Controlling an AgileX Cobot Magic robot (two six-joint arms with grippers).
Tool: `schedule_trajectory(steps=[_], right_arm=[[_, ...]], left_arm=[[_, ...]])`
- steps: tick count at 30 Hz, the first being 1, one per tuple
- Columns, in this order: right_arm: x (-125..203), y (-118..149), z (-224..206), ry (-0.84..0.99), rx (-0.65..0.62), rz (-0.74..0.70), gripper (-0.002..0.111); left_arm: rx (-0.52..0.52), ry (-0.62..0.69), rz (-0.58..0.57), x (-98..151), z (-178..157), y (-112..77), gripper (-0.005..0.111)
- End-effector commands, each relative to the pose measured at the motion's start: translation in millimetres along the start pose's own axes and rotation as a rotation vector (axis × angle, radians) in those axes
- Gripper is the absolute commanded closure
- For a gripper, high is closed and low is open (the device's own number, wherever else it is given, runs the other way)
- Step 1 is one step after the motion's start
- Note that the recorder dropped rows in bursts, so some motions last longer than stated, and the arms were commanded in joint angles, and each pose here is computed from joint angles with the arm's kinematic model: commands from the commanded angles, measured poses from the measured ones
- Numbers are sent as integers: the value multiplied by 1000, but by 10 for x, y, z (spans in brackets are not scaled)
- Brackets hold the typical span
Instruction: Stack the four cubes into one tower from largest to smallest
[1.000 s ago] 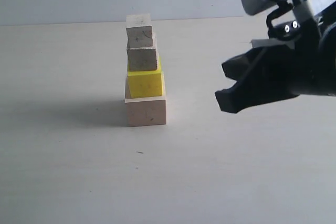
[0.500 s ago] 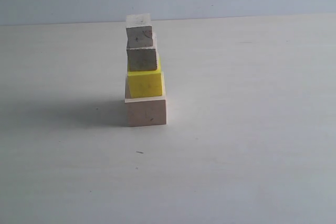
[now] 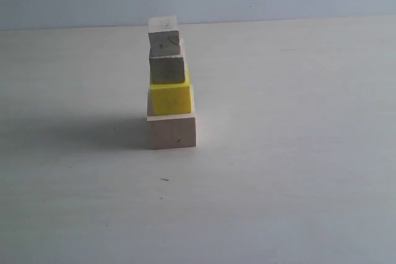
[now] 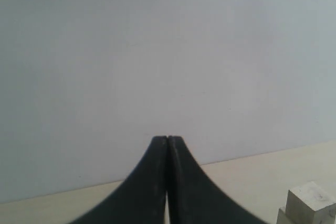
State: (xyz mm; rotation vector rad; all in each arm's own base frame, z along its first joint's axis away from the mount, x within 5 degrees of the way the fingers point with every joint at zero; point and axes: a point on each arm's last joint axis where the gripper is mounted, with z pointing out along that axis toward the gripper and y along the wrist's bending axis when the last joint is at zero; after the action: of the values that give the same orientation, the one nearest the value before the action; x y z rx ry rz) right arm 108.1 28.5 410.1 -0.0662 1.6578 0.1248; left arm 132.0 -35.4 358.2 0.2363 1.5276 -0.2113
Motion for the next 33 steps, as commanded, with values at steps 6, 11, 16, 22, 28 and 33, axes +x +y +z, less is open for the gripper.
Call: schedule_trajectory(steps=[6, 11, 16, 22, 28, 33], right_arm=[[-6, -25, -29, 2, 4, 23, 108], [-5, -24, -29, 3, 3, 24, 108], [-5, -24, -29, 3, 3, 24, 108], [-6, -23, -29, 2, 2, 24, 108], [-8, -21, -29, 1, 0, 24, 108], [-8, -21, -29, 1, 0, 24, 108]], left_arm=[[-10, -2, 4, 4, -9, 9, 107], [-10, -2, 4, 4, -9, 9, 107], [-10, -2, 4, 4, -9, 9, 107], [-33, -98, -8, -124, -255, 24, 107], [-119, -243, 44, -269, -678, 6, 107], [-123, -251, 52, -275, -702, 0, 107]])
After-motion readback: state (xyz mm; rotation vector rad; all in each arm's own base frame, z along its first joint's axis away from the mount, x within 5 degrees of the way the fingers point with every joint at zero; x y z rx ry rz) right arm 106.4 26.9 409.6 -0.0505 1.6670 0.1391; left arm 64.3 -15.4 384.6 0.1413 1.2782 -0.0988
